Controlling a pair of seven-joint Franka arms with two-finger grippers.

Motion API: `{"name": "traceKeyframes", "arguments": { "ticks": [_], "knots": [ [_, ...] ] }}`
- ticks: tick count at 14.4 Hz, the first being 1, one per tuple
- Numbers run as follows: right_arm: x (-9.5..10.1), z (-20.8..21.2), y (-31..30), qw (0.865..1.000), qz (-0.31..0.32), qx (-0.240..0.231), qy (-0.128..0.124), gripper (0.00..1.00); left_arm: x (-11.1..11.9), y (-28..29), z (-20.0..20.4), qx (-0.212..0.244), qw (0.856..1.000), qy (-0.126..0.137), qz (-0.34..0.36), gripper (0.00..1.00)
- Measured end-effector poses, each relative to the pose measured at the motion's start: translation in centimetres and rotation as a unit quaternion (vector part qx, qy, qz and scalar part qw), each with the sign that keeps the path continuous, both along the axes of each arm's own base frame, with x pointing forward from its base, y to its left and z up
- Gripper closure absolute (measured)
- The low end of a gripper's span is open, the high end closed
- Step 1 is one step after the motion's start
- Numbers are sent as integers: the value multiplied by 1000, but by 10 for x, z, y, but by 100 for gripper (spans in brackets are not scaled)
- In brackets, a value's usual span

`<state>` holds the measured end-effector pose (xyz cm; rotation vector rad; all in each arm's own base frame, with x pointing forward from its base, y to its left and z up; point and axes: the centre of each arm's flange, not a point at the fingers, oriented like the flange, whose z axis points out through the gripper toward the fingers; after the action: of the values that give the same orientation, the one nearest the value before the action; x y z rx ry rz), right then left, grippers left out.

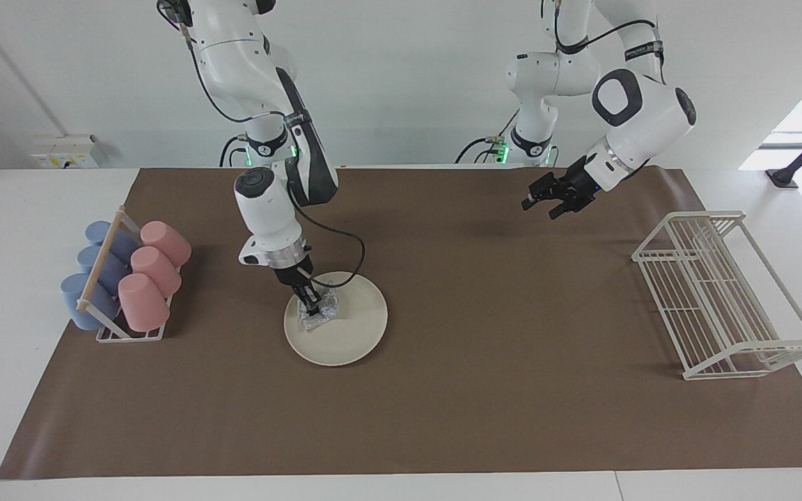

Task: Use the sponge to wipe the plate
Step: 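Rub the sponge around the white plate surface with the right gripper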

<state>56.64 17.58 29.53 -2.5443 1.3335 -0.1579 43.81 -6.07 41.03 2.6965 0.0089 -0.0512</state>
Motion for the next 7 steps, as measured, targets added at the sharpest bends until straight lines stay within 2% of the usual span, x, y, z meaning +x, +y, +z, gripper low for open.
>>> {"name": "traceKeyframes", "arguments": {
  "ticks": [3,7],
  "knots": [
    [-10,0,29,1000,-17,21,11,98,6,8,-3,75,997,-12,5,0],
    [-10,-1,29,998,-43,37,19,98,11,14,-2,97,994,-16,40,0]
  ]
}}
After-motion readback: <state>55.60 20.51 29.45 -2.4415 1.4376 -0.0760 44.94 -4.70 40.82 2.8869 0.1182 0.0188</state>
